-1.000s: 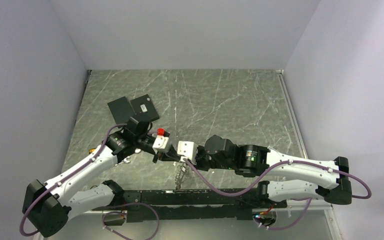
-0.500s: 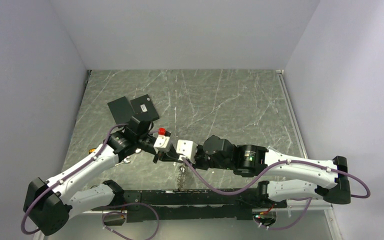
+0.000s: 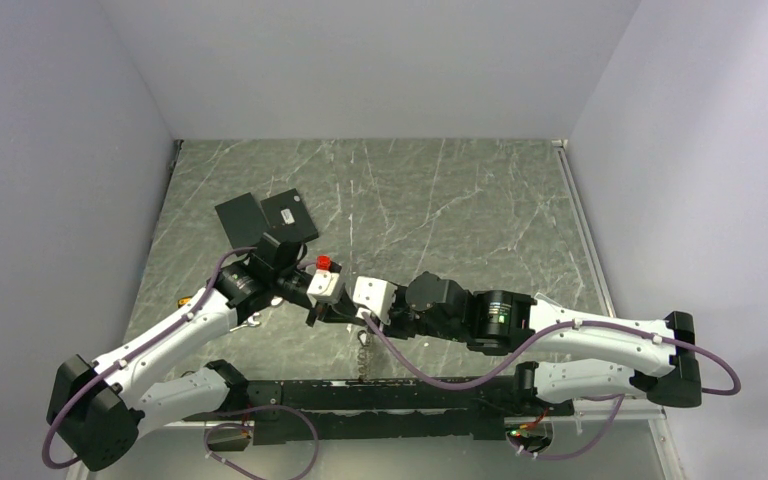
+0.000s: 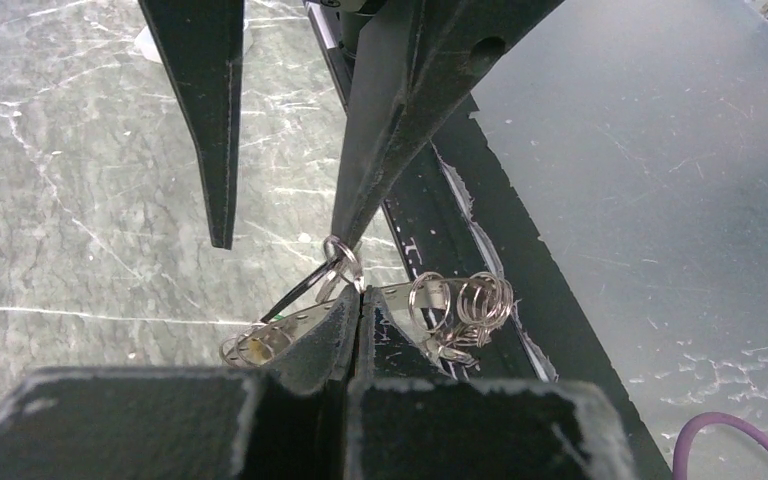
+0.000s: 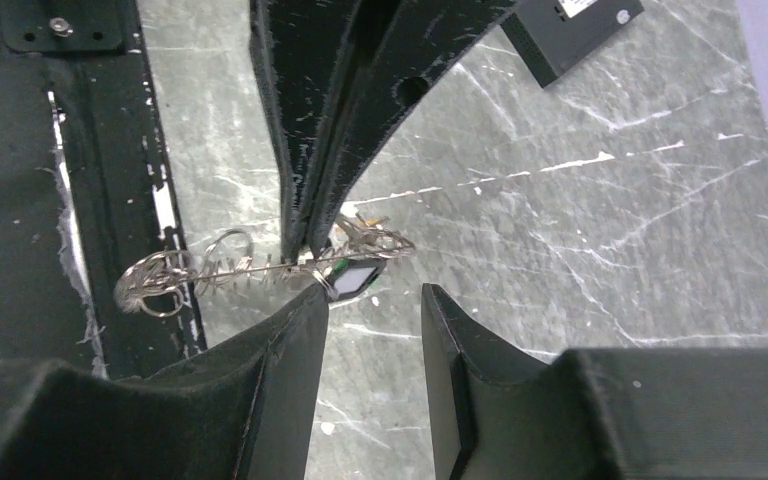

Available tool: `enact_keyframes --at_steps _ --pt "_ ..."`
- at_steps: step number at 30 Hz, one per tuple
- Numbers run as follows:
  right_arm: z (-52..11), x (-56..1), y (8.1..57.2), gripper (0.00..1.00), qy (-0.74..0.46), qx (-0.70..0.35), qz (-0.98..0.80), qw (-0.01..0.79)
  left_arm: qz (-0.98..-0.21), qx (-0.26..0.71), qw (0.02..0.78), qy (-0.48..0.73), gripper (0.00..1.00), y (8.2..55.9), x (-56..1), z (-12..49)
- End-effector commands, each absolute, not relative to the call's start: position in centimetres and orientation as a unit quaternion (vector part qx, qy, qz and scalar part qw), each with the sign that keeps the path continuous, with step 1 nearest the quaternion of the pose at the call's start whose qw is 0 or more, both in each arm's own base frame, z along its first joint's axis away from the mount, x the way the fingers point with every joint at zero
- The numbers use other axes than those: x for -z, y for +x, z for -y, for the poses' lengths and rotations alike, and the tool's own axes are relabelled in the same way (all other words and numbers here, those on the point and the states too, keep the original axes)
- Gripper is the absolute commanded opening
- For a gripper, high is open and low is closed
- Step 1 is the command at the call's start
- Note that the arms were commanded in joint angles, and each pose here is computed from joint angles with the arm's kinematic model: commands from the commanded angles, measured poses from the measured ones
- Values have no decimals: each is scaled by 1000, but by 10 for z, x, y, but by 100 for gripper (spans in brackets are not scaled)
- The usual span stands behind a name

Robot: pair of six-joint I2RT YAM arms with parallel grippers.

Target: Put the keys on the keyring

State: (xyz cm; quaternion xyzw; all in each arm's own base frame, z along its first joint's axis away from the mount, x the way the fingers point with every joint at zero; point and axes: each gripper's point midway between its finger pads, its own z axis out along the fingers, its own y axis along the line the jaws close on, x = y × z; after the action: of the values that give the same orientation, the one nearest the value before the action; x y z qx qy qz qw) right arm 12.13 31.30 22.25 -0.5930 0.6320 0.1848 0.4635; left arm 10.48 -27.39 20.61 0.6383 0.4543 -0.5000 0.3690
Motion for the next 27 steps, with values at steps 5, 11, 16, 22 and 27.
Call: enact_keyframes --at_steps 5,11,16,22,27 --pt "-319 -255 136 43 -562 -176 -624 513 -377 525 393 654 0 93 -244 279" --pt "-323 -259 135 43 -561 -184 -623 514 -380 521 396 654 0 95 -244 279" --pt "-330 -267 127 43 -558 -214 -618 510 -382 518 398 654 0 96 -243 280" --pt "-342 -272 118 43 -553 -255 -609 508 -383 506 414 652 0 100 -245 280" --pt "-337 -264 133 43 -532 -216 -639 513 -383 498 428 649 0 102 -249 281"
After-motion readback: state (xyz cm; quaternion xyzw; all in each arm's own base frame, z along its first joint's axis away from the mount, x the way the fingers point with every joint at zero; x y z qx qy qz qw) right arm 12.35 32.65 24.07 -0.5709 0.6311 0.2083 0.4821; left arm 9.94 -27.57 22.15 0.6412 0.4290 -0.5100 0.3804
